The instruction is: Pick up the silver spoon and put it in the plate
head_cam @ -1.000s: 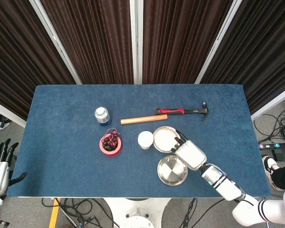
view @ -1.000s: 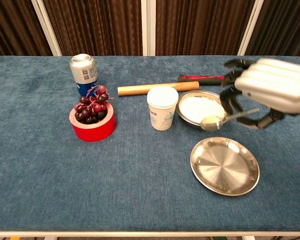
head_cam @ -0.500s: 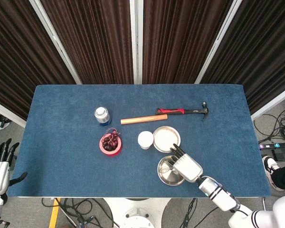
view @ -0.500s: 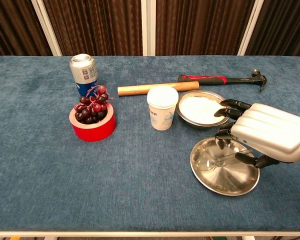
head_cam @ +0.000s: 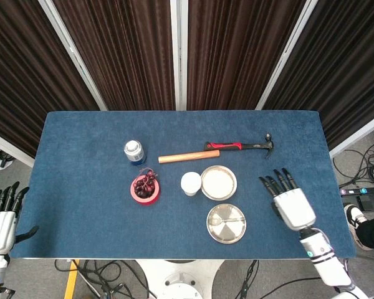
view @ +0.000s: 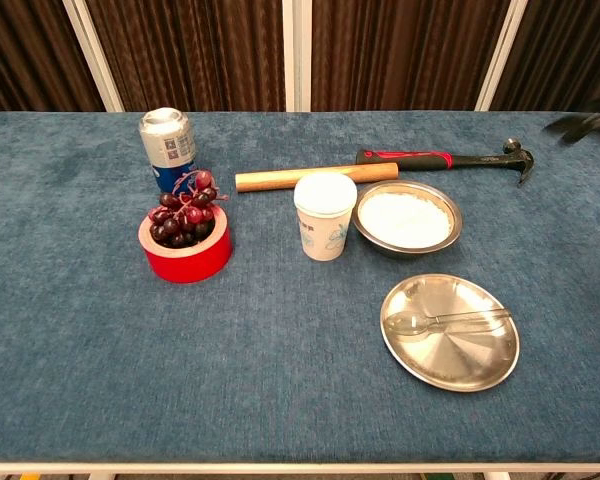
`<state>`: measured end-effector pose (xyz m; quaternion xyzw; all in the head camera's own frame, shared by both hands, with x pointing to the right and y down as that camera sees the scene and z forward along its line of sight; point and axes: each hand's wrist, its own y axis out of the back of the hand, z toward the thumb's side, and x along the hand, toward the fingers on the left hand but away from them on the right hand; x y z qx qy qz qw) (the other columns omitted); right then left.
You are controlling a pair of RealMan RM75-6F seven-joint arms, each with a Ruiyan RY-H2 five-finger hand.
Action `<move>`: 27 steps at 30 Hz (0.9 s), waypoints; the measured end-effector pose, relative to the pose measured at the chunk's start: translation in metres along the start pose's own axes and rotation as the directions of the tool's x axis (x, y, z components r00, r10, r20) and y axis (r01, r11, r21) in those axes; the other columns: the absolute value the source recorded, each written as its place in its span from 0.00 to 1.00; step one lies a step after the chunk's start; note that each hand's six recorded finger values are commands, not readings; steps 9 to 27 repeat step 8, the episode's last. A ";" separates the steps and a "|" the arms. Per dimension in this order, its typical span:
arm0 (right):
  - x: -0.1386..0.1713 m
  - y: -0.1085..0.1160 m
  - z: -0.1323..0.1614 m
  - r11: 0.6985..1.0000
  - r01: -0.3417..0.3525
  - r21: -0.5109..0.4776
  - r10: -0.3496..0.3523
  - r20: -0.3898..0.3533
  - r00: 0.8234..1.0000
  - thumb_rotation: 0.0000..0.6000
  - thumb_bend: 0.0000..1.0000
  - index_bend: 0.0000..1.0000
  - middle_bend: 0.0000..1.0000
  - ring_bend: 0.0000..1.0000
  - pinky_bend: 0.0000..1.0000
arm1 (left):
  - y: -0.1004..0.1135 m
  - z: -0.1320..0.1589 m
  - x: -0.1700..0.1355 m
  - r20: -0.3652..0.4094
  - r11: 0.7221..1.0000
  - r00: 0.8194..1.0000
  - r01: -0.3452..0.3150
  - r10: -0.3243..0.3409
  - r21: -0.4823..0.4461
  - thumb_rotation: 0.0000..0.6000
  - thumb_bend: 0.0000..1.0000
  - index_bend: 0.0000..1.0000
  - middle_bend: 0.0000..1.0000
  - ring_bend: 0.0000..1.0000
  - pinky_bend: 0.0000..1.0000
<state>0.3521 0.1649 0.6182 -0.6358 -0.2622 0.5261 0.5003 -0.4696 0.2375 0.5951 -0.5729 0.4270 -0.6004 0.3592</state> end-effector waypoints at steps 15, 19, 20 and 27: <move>0.047 0.033 -0.054 0.987 0.064 -0.144 -0.034 0.201 0.979 1.00 0.33 0.00 0.05 0.00 0.00 | 0.002 0.004 0.002 0.007 1.000 1.000 -0.006 0.006 0.008 1.00 0.10 0.17 0.10 0.05 0.03; 0.047 0.033 -0.054 0.987 0.064 -0.144 -0.034 0.201 0.979 1.00 0.33 0.00 0.05 0.00 0.00 | 0.002 0.004 0.002 0.007 1.000 1.000 -0.006 0.006 0.008 1.00 0.10 0.17 0.10 0.05 0.03; 0.047 0.033 -0.054 0.987 0.064 -0.144 -0.034 0.201 0.979 1.00 0.33 0.00 0.05 0.00 0.00 | 0.002 0.004 0.002 0.007 1.000 1.000 -0.006 0.006 0.008 1.00 0.10 0.17 0.10 0.05 0.03; 0.047 0.033 -0.054 0.987 0.064 -0.144 -0.034 0.201 0.979 1.00 0.33 0.00 0.05 0.00 0.00 | 0.002 0.004 0.002 0.007 1.000 1.000 -0.006 0.006 0.008 1.00 0.10 0.17 0.10 0.05 0.03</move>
